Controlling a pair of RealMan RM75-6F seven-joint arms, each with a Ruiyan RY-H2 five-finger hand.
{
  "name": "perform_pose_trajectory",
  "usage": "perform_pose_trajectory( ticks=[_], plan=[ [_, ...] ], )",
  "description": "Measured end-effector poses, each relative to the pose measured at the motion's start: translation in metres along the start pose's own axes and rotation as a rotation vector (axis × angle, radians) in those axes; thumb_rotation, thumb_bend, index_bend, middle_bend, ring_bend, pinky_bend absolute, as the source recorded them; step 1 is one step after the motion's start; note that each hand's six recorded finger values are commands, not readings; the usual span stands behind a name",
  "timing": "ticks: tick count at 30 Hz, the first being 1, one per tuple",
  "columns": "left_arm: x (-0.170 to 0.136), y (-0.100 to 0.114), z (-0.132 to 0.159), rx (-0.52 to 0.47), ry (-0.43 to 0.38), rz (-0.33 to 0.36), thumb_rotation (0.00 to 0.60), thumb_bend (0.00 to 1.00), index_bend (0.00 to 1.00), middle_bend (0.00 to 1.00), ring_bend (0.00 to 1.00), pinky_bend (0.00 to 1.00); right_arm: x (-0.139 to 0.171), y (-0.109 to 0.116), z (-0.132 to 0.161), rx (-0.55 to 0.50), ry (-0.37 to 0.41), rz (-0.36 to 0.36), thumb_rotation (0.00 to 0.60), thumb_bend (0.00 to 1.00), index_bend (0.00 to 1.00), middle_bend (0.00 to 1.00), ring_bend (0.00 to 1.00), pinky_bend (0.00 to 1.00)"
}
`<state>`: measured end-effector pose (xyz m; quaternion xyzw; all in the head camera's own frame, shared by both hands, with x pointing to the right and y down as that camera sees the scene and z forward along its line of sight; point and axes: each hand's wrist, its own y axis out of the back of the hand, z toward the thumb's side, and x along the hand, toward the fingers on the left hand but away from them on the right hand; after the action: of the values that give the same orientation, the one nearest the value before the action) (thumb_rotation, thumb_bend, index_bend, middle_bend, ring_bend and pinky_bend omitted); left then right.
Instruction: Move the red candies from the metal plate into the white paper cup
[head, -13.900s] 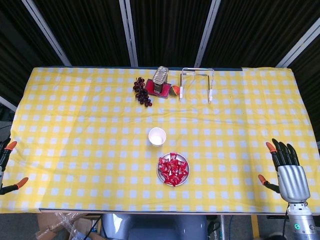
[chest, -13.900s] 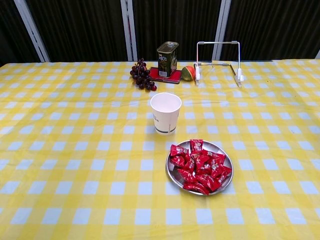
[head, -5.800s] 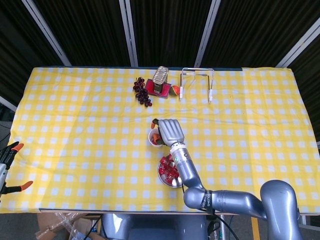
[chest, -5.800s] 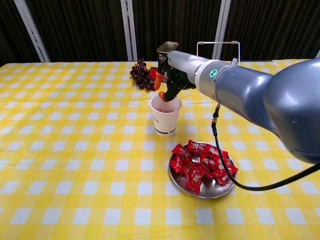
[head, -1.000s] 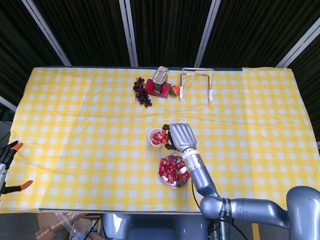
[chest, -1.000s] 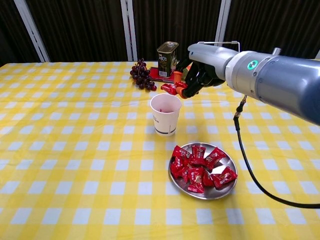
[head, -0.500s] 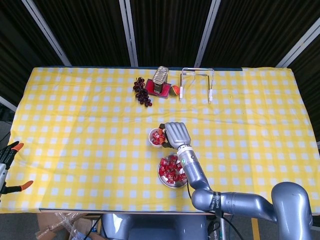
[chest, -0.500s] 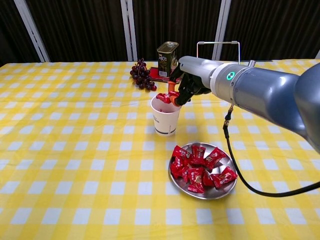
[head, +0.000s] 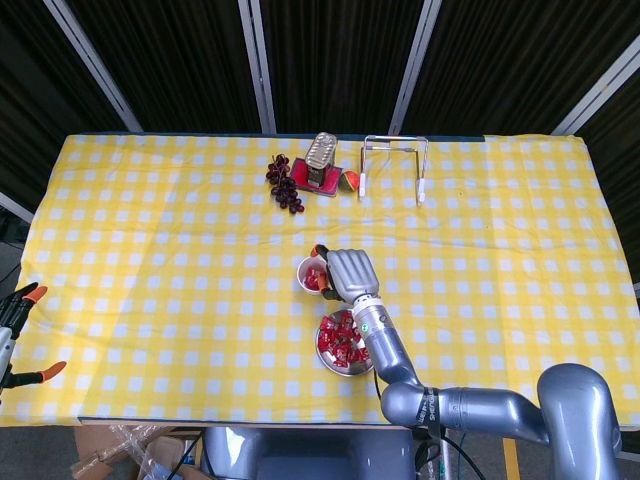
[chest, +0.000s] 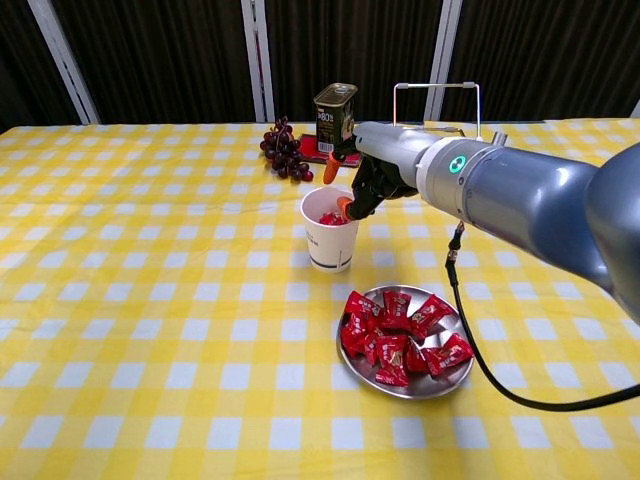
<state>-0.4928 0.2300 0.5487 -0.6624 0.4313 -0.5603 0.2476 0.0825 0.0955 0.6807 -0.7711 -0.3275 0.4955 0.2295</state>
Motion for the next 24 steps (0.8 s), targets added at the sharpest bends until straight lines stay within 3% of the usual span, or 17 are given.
perform_pose_trajectory(
  ticks=[7, 12, 17, 24],
  plan=[
    [0.000, 0.000, 0.000, 0.002, -0.001, 0.003, 0.600, 0.04, 0.00, 0.00, 0.00, 0.00, 0.012, 0.005, 0.007, -0.008, 0.030, -0.010, 0.600, 0.56, 0.29, 0.75, 0.91, 0.98],
    [-0.001, 0.001, 0.000, 0.001, -0.002, 0.007, 0.600, 0.04, 0.00, 0.00, 0.00, 0.00, 0.029, 0.006, 0.004, -0.002, 0.035, -0.003, 0.600, 0.50, 0.24, 0.75, 0.91, 0.98],
    [-0.001, 0.001, 0.001, 0.003, -0.007, 0.013, 0.600, 0.04, 0.00, 0.00, 0.00, 0.00, 0.060, -0.003, -0.008, 0.016, 0.031, 0.048, 0.600, 0.41, 0.21, 0.75, 0.91, 0.98],
    [-0.002, 0.003, 0.003, 0.005, -0.015, 0.037, 0.600, 0.04, 0.00, 0.00, 0.00, 0.00, 0.100, -0.026, -0.028, 0.049, 0.011, 0.130, 0.600, 0.37, 0.21, 0.75, 0.91, 0.98]
  ],
)
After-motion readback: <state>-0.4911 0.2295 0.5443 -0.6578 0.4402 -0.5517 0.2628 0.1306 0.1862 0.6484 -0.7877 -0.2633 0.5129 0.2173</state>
